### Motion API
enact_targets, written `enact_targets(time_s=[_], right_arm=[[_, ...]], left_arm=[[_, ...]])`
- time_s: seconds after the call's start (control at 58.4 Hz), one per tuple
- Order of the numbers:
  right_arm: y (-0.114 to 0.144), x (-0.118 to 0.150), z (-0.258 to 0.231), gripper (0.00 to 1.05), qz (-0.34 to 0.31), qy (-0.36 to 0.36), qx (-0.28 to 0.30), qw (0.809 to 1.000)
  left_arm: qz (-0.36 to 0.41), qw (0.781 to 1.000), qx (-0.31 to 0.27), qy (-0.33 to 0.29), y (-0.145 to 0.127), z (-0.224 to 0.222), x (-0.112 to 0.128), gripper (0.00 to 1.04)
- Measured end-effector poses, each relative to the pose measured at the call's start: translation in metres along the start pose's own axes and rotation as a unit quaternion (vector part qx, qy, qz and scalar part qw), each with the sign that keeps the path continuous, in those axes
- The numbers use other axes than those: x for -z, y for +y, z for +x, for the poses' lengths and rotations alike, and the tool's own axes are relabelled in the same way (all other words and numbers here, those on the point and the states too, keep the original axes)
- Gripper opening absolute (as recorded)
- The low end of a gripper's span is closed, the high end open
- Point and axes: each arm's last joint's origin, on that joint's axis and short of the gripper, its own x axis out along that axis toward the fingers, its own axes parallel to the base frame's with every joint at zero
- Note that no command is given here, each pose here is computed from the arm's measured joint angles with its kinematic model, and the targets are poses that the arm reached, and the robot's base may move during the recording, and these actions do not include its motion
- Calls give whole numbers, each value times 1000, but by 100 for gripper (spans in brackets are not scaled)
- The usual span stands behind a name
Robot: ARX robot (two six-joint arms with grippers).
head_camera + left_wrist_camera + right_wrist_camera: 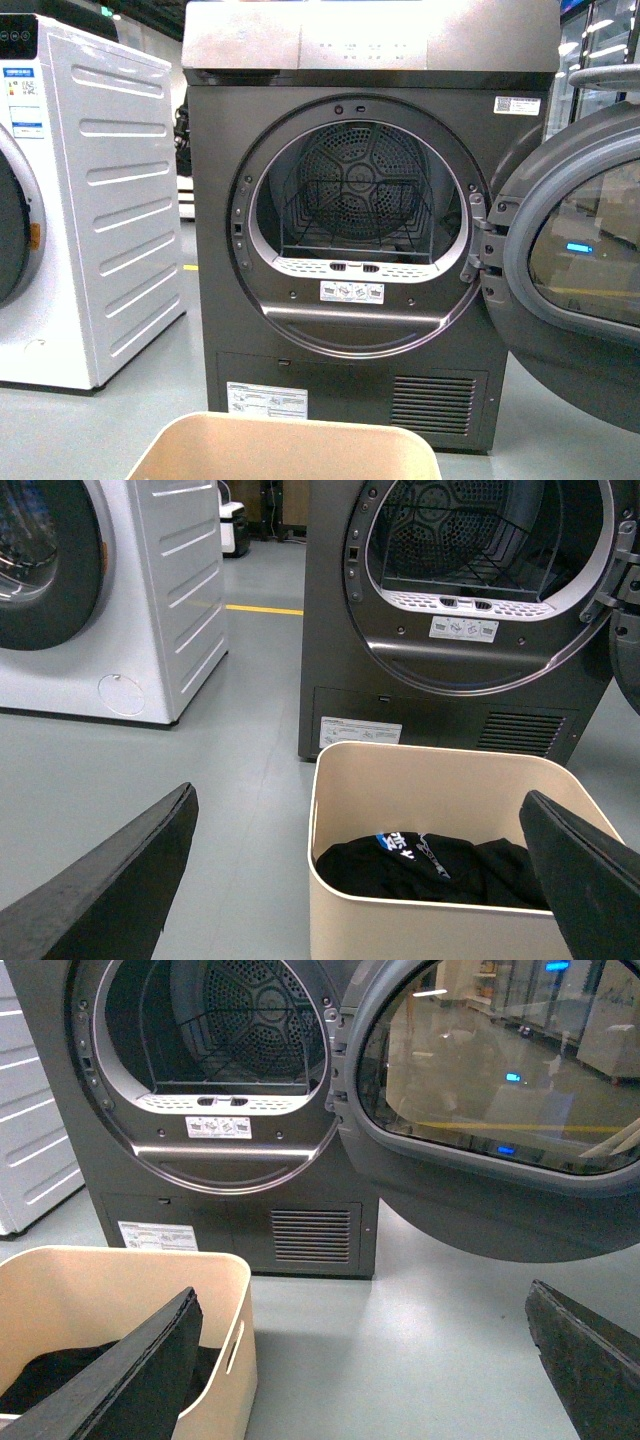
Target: Move hamper under clothes hanger
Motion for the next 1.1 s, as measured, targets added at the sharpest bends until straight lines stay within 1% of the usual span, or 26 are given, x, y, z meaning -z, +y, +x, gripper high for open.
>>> enact_targets(time_s=[0.36,0.377,0.394,0.428,0.463,0.48,0.531,0.565,0.651,0.737,0.857,0.994,1.096], right_arm=[[0,0,0,97,0,0,0,1000],[0,0,0,97,0,0,0,1000],[0,0,0,97,0,0,0,1000],[0,0,0,97,0,0,0,1000],[0,0,0,97,2,1,0,1000],[0,1,0,97,7,14,2,1000],[1,-1,3,97,48,83,1,995],[1,-2,7,97,64,105,3,992],[0,-12,22,97,92,127,1,988],[-1,-25,40,97,99,129,-9,987],[-3,-40,81,97,101,149,-16,983],[4,-37,132,97,94,202,-19,975],[13,-25,177,97,79,250,-15,965]], left_arm=[[0,1000,-1,0,0,0,0,98],[-7,1000,-13,9,0,0,1,98],[-15,999,-39,28,0,0,1,98],[-24,993,-90,72,2,3,3,98],[-33,986,-128,103,5,7,7,98],[-35,984,-132,110,6,8,8,98],[-47,979,-147,132,12,17,9,98],[-53,978,-149,136,15,22,6,98],[-60,977,-155,132,22,42,-9,98],[-58,978,-148,135,26,65,-22,98],[-43,979,-126,153,29,113,-35,98],[-14,976,-116,186,26,168,-34,98],[12,971,-84,225,13,210,-20,98]])
